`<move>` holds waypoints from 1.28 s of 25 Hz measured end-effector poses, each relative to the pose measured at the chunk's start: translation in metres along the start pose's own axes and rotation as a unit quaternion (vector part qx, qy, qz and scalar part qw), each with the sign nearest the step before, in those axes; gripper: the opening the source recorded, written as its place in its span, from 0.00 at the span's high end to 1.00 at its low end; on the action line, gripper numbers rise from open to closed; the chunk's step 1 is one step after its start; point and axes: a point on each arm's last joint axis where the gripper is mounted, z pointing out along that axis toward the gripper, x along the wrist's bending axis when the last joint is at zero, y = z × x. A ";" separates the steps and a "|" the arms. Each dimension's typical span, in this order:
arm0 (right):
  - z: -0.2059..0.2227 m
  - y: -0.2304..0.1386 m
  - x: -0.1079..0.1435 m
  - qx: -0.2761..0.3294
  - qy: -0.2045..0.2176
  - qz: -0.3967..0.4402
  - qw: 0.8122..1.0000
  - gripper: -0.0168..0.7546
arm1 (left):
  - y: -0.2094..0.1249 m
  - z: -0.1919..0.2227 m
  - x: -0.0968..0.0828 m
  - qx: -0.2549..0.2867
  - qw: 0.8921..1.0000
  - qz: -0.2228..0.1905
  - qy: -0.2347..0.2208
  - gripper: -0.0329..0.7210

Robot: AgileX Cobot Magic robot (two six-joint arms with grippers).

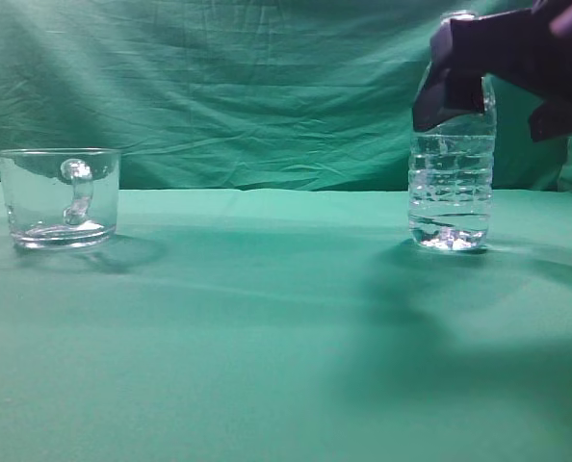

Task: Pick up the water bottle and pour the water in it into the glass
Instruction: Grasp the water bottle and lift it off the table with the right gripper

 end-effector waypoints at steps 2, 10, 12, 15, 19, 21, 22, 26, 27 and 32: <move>0.005 -0.003 0.000 0.000 -0.002 0.004 1.000 0.15 | 0.000 0.000 0.000 0.000 1.000 0.000 0.000 0.96; 0.044 -0.017 0.004 -0.023 -0.010 0.023 0.999 0.15 | 0.000 0.000 0.000 0.000 1.000 0.000 0.000 0.96; 0.050 -0.018 0.005 -0.032 -0.012 0.021 0.999 0.15 | 0.000 0.000 0.000 0.000 1.000 0.000 0.000 0.96; 0.058 -0.018 0.006 -0.047 -0.012 0.020 0.999 0.15 | 0.000 0.000 0.000 0.000 1.000 0.000 0.000 0.96; 0.063 -0.020 0.006 -0.059 -0.013 0.018 0.998 0.27 | 0.000 0.000 0.000 0.000 1.000 0.000 0.000 0.96; 0.063 -0.021 0.006 -0.059 -0.014 0.017 0.998 0.28 | 0.000 0.000 0.000 0.000 1.000 0.000 0.000 0.96; 0.063 -0.021 0.006 -0.059 -0.014 0.016 0.998 0.34 | 0.000 0.000 0.000 0.000 1.000 0.000 0.000 0.96; 0.063 -0.020 0.006 -0.062 -0.014 0.015 0.998 0.34 | 0.000 0.000 0.000 0.000 1.000 0.000 0.000 0.96; 0.063 -0.020 0.006 -0.062 -0.014 0.015 0.998 0.34 | 0.000 0.000 0.000 0.000 1.000 0.000 0.000 0.96; 0.063 -0.020 0.007 -0.060 -0.013 -0.003 0.998 0.55 | 0.000 0.000 0.000 0.000 1.000 0.000 0.000 0.96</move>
